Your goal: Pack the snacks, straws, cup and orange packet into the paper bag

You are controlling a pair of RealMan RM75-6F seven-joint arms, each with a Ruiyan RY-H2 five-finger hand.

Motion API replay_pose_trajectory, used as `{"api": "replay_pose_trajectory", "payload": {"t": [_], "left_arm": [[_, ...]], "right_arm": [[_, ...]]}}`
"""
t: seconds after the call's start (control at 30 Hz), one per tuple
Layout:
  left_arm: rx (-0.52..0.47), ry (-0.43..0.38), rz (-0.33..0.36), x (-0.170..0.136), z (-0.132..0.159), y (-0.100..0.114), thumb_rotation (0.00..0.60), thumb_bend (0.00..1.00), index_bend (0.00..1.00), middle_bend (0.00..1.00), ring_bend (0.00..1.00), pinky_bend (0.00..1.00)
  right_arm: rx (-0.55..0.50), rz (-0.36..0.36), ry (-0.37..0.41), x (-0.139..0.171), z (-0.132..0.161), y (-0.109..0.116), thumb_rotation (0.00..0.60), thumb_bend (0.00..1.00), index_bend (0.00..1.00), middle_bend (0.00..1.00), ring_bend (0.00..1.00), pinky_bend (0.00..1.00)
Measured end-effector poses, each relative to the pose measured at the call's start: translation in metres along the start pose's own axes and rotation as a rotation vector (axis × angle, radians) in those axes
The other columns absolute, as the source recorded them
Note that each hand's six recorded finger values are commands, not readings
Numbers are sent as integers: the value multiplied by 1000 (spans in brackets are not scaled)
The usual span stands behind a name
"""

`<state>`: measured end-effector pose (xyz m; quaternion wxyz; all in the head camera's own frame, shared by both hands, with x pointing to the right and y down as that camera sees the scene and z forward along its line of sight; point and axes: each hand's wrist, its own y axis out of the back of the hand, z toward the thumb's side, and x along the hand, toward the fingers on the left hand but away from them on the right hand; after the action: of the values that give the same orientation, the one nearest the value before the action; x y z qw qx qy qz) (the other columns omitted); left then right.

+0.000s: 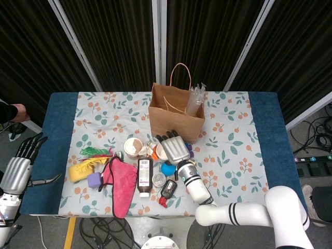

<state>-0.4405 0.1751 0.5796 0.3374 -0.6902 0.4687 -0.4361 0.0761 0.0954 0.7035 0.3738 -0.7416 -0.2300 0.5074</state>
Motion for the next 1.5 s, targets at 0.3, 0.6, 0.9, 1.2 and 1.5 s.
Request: {"api": "replay_pose_trajectory", "payload": {"t": [0.3,0.6,0.9,1.2,1.5], "left_arm": [[-3,-2,5,1,0,1,218,0,55,39,28,69],[-6,-16,14,2,7,3,218,0,55,39,27,69],[-6,-31,21,2,16,5,215,0,56,39,28,69],[-1,-44,10,3,22,4,214,0,56,39,28,69],[0,-45,7,5,23,4,218,0,56,39,28,69]], "right_arm": [[30,-47,14,2,3,9,600,52,231,387,237,129],[29,-168,120,23,27,50,600,57,242,392,236,129],[55,-419,295,74,69,131,600,71,253,402,237,133],[129,-749,373,119,77,203,600,81,253,388,237,135],[155,-963,165,105,19,257,600,102,255,389,237,134]]}}
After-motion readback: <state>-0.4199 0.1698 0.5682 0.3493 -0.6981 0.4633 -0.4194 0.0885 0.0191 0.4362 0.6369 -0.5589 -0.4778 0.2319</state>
